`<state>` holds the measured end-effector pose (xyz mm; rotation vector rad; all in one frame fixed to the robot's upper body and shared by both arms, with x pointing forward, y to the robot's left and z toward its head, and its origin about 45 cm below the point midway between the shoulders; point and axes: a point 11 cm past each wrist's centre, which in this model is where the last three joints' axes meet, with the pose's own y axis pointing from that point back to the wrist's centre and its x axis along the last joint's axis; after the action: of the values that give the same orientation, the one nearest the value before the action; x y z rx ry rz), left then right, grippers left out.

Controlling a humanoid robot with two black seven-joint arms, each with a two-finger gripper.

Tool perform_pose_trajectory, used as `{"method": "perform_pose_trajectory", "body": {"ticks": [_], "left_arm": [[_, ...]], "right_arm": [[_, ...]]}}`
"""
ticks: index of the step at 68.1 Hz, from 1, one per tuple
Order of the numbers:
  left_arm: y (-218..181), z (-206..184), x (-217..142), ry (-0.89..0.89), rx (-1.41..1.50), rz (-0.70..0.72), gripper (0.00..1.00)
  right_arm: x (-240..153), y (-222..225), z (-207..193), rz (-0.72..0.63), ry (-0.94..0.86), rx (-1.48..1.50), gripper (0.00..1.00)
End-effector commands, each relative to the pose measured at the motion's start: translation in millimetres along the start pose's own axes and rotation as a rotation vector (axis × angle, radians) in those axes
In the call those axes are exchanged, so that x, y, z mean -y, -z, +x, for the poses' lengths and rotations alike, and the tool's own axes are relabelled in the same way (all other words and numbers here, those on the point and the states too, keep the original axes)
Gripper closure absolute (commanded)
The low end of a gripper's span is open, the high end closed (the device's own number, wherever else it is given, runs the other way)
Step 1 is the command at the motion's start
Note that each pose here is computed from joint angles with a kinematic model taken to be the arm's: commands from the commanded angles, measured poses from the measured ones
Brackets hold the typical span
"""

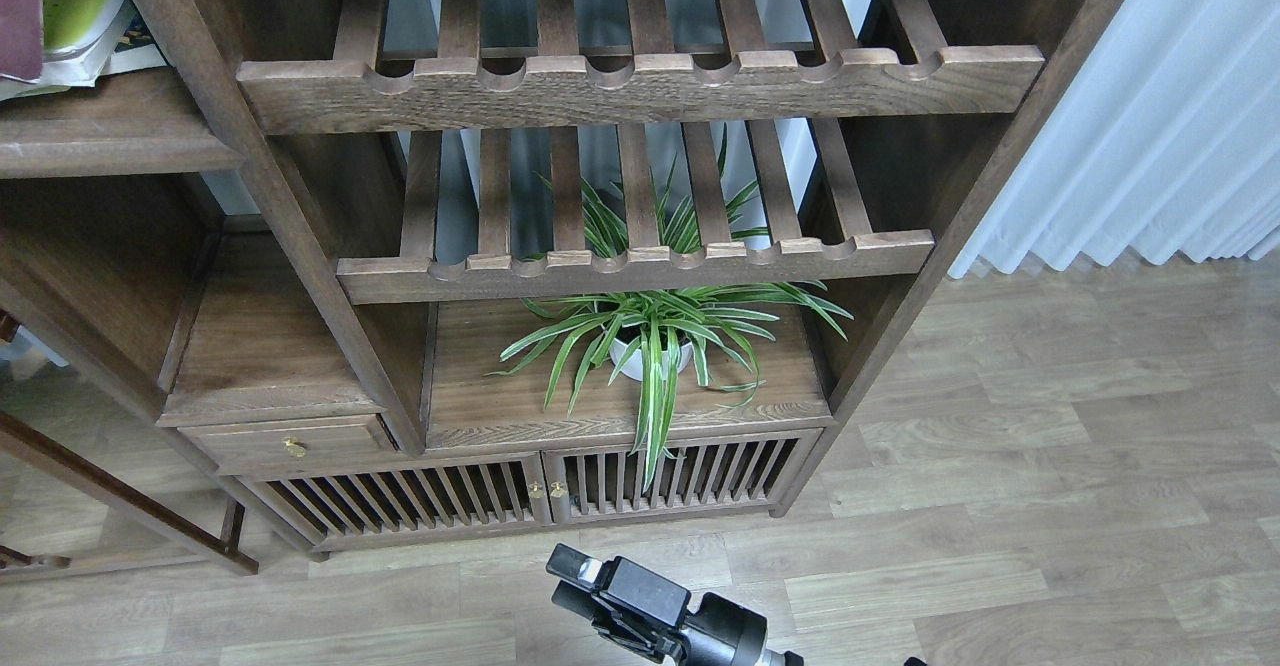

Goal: Organize books on shelf

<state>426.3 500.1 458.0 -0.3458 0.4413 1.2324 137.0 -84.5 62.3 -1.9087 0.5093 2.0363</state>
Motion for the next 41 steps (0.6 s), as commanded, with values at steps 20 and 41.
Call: {"method": "perform_pose_trajectory", "body": {"ticks": [20,41], "left_arm": [[17,26,5,-0.081,-0.018,0.018,0.68],[22,25,7,-0.101,0.051,0.062,0.23]], "right_arm": [[0,0,0,0.001,0.000,0.000,0.01],[-1,0,1,0.003,-0.002,0.002,0.01]]}}
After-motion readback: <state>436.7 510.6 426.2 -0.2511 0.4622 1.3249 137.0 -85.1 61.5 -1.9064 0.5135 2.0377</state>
